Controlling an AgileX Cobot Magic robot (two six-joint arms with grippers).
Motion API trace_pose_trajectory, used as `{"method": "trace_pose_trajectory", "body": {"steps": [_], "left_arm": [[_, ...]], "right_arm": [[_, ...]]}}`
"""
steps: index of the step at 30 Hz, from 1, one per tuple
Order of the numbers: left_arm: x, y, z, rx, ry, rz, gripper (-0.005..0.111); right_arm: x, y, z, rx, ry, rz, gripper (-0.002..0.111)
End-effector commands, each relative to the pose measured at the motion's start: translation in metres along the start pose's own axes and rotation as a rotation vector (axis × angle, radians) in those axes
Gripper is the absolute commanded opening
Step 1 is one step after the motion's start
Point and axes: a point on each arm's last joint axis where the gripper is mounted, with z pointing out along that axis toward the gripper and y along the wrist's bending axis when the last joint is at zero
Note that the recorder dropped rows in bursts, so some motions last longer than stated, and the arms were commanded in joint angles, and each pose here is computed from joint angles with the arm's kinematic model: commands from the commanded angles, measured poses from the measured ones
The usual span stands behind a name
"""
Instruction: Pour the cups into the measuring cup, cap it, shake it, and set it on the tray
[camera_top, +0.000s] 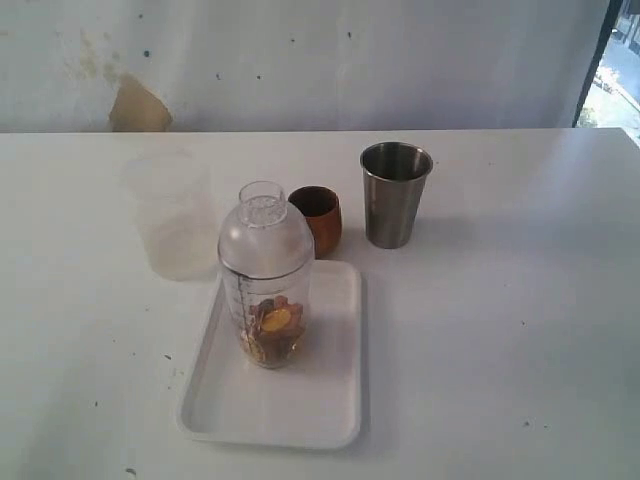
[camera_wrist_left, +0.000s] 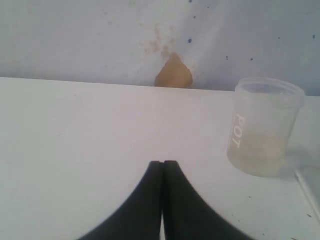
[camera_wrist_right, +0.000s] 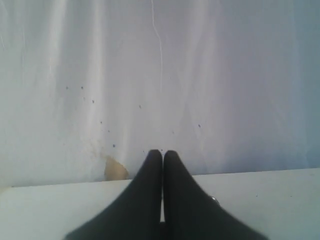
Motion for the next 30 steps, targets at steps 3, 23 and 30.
{"method": "trace_pose_trajectory", "body": {"steps": [3,23,30], "left_arm": [[0.002,0.000,0.000,0.000,0.003,0.002,0.000],[0.002,0.000,0.000,0.000,0.003,0.002,0.000],[0.002,0.000,0.000,0.000,0.003,0.002,0.000]], "right_arm": [[-0.013,-0.012,-0.056,-0.039,-0.154,0.050,0.000],[-0.005,-0.032,-0.124,-0.113,-0.317,0.162,0.000],[0.008,-0.026,-0.113,-0.074,-0.328,-0.121,0.000]]}}
